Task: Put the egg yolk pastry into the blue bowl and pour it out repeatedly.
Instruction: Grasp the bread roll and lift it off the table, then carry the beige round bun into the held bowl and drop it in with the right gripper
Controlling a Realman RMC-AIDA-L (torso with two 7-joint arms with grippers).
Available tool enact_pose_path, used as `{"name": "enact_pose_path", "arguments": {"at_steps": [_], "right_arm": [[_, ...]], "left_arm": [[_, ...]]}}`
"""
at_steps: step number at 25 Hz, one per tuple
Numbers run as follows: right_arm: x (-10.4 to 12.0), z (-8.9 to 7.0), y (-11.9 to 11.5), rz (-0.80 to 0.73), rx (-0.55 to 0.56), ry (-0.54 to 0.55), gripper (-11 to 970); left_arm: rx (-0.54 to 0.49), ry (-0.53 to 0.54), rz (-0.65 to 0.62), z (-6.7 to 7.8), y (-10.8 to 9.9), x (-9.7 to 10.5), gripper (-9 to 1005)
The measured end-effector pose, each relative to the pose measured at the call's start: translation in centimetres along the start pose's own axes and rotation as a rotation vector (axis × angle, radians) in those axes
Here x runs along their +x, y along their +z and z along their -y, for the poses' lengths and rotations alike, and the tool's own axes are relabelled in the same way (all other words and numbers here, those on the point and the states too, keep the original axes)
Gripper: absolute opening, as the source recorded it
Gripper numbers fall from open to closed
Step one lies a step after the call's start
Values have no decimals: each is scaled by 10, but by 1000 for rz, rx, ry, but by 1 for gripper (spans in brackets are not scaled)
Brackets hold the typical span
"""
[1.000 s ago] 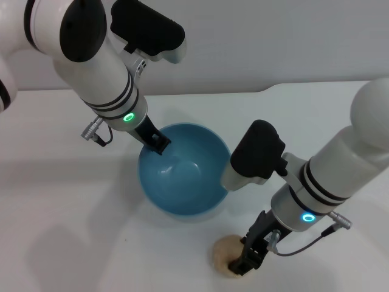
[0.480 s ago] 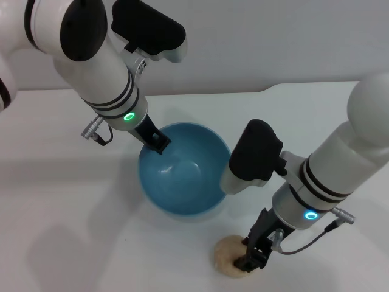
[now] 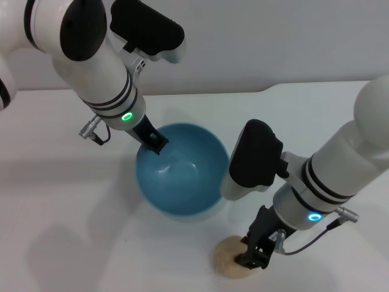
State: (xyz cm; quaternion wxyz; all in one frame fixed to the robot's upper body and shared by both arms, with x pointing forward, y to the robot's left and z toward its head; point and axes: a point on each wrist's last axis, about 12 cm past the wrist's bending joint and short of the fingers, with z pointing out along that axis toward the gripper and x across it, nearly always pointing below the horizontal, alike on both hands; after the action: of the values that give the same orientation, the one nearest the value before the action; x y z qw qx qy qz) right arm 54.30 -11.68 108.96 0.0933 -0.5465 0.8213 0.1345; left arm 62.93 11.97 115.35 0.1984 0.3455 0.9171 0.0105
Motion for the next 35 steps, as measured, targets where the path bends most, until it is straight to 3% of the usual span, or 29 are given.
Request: {"name": "enact_pose_path", "arguments": {"at_steps": [17,35], "right_arm": [[-1,-2,-10,12,12,-27,172],[-30,-8,-72,209,126,-185,52]], "left_arm": [[-3,9,-5,1,1,1,4],[-1,29,-55,5,0,4,4]]}}
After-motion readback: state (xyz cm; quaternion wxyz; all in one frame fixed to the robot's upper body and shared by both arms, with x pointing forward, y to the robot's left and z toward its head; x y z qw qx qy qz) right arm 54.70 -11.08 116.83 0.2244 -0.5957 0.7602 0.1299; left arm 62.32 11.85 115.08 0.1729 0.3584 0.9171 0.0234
